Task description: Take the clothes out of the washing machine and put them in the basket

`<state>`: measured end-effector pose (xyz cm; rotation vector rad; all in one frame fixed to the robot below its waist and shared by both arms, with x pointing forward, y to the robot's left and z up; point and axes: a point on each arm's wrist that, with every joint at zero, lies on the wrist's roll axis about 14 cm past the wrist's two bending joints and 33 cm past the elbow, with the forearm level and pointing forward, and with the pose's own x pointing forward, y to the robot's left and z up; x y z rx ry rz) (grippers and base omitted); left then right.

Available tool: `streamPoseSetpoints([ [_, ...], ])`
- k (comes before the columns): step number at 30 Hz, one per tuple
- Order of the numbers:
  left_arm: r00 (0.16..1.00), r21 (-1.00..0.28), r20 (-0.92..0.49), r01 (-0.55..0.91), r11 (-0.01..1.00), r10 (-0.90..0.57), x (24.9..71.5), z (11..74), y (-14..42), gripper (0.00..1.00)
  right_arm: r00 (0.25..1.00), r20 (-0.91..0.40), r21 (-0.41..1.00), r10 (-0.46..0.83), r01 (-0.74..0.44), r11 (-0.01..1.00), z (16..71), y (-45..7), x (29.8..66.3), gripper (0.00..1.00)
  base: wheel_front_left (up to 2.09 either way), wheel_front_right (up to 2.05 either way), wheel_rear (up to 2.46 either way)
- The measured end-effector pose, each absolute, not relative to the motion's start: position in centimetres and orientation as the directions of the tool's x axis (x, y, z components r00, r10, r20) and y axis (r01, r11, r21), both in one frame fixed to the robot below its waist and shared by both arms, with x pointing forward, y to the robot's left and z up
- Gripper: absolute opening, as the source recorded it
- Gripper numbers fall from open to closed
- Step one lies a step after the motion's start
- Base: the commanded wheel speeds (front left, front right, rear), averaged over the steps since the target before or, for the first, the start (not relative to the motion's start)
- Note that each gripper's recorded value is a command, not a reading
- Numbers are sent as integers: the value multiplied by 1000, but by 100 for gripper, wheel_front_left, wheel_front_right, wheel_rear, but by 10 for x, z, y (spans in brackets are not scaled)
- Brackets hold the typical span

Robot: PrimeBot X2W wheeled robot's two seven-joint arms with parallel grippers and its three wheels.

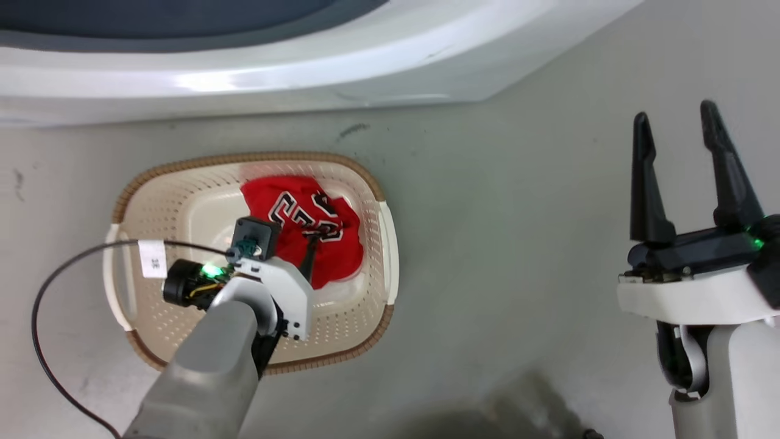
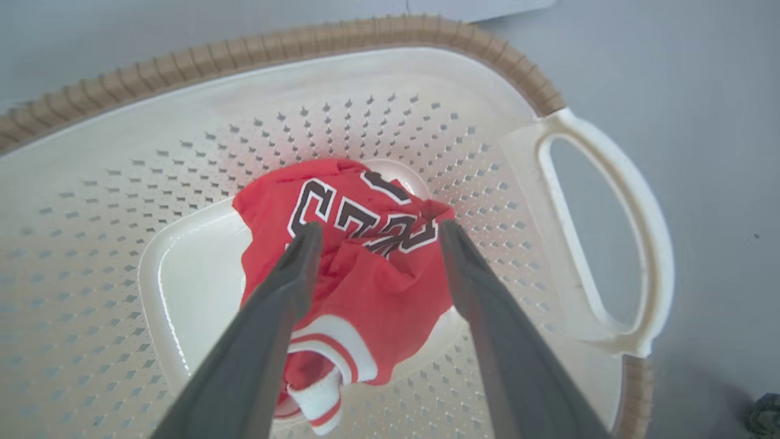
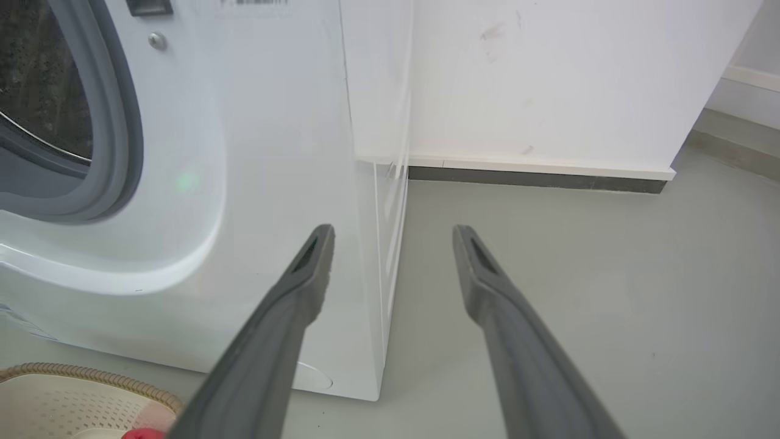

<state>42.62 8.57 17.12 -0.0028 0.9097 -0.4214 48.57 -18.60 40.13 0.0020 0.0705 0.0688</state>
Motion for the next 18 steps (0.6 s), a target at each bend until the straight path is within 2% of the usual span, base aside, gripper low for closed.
streamPoseSetpoints([
  [11,767,-146,-565,270,952,-305,443,265,96,100,995,8,11,100,-100,995,450,-172,463,100,0,0,0],
  [18,876,-125,-408,225,966,-257,444,328,107,100,994,36,4,107,-107,994,471,-169,441,100,0,0,0],
])
